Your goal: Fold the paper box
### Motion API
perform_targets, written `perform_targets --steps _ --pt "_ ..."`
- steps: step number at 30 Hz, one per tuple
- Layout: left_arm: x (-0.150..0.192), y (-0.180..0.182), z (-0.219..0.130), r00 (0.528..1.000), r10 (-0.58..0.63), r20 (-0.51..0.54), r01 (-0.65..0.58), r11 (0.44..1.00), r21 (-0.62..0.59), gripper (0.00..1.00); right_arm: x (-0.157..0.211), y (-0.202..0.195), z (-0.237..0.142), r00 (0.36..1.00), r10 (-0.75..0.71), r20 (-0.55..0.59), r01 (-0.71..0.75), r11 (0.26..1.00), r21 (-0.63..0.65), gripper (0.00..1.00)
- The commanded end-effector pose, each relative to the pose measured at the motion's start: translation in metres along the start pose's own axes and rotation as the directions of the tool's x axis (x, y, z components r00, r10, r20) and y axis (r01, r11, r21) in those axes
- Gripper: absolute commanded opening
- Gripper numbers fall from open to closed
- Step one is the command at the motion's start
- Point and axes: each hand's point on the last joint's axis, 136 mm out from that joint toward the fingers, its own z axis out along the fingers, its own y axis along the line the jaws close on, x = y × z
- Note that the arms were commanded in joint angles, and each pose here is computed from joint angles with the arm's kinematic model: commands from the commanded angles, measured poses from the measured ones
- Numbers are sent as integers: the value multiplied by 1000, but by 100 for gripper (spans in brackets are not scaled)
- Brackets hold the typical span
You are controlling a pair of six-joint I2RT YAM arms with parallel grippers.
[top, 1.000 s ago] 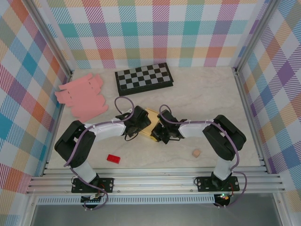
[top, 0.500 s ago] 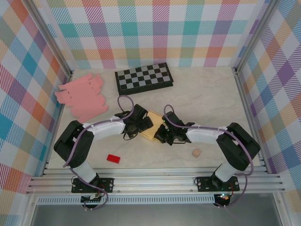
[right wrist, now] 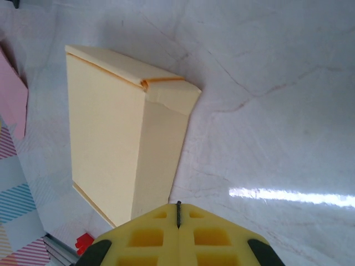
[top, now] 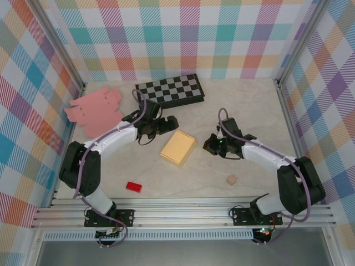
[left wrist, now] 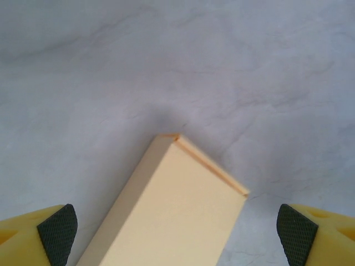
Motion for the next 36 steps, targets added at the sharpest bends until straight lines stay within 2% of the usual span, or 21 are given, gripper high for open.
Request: perform_targets --steps 1,9,24,29,36 --pt "2 -5 28 990 111 -84 -106 992 65 93 -11 13 12 995 -93 -43 91 994 -57 0" --pt "1 -13 68 984 109 -143 -90 988 129 91 -30 7 48 996 -57 -68 53 997 -64 0" --pt "27 -24 94 973 104 -208 -67 982 175 89 -33 -3 81 992 -27 -124 16 996 -90 0" --pt "44 -39 99 965 115 -236 -66 977 204 89 -36 12 82 991 -50 -123 28 985 -168 0" --pt "63 -79 100 953 154 -261 -74 954 292 88 -39 37 78 986 -107 -127 72 966 -249 0"
